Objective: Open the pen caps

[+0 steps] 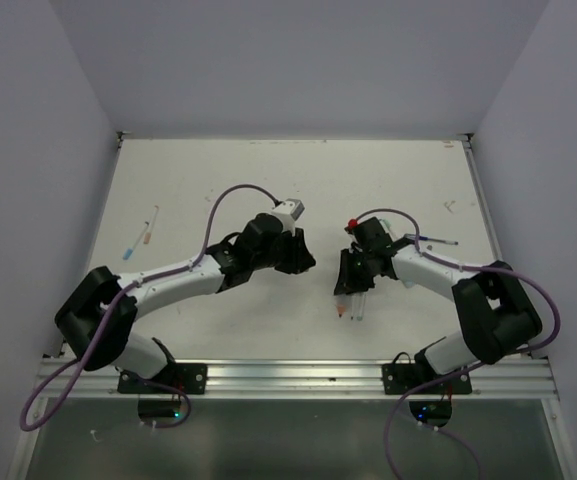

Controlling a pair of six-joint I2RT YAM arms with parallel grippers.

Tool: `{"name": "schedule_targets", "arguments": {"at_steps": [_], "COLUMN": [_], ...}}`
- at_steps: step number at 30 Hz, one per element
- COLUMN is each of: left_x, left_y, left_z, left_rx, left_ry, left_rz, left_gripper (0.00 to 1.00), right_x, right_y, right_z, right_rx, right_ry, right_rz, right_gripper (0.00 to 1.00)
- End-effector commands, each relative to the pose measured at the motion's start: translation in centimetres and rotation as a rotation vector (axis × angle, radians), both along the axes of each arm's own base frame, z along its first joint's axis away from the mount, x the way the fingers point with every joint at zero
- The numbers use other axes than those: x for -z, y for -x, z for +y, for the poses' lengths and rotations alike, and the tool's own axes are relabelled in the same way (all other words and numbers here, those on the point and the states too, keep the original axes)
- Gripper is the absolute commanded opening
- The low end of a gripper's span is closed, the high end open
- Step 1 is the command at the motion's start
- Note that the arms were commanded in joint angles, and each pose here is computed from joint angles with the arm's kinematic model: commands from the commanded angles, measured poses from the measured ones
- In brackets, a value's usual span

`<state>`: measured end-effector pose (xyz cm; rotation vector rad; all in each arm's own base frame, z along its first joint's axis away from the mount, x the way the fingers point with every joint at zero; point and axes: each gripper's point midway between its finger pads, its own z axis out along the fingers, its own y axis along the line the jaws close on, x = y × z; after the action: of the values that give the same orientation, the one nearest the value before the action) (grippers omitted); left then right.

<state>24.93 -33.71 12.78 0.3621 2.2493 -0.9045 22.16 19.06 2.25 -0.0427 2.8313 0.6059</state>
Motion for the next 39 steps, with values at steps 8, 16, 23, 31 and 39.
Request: {"name": "schedule_targets", "arguments": {"at_steps": [8, 16, 23, 31, 39], "left_x": [-2.3, -2.2, -1.3, 0.5, 2.9], "left_y": [-3.4, -5.1, -6.1, -7.2, -8.3], "left_z": [-3.1, -4.9, -5.8, -6.8, -8.4], "left_rx": [0.027, 0.039, 0.042, 0.042, 0.042], "left_ry": [0.138, 0.176, 0.179, 0.185, 0.179], "left_rz": [-0.016, -0.004, 0.025, 0.065, 0.12], "left_gripper": [0.0, 0.0, 0.0, 0.0, 0.04], "right_x": [1.0, 1.0, 0.2, -6.4, -14.0], "right_y": [0.6, 0.5, 0.5, 0.3, 0.7], "right_z": [-0.9, -1.6, -1.7, -1.8, -4.0], "right_rx": [0.003, 0.011, 0.003, 0.013, 0.087], "right_ry": [0.028, 0.063, 0.058, -0.011, -0.009], "right_rz": [-0.018, -0.033, -0.056, -0.209, -0.365], "right_gripper": [0.13, 0.31, 0.44, 0.48, 0.47]}}
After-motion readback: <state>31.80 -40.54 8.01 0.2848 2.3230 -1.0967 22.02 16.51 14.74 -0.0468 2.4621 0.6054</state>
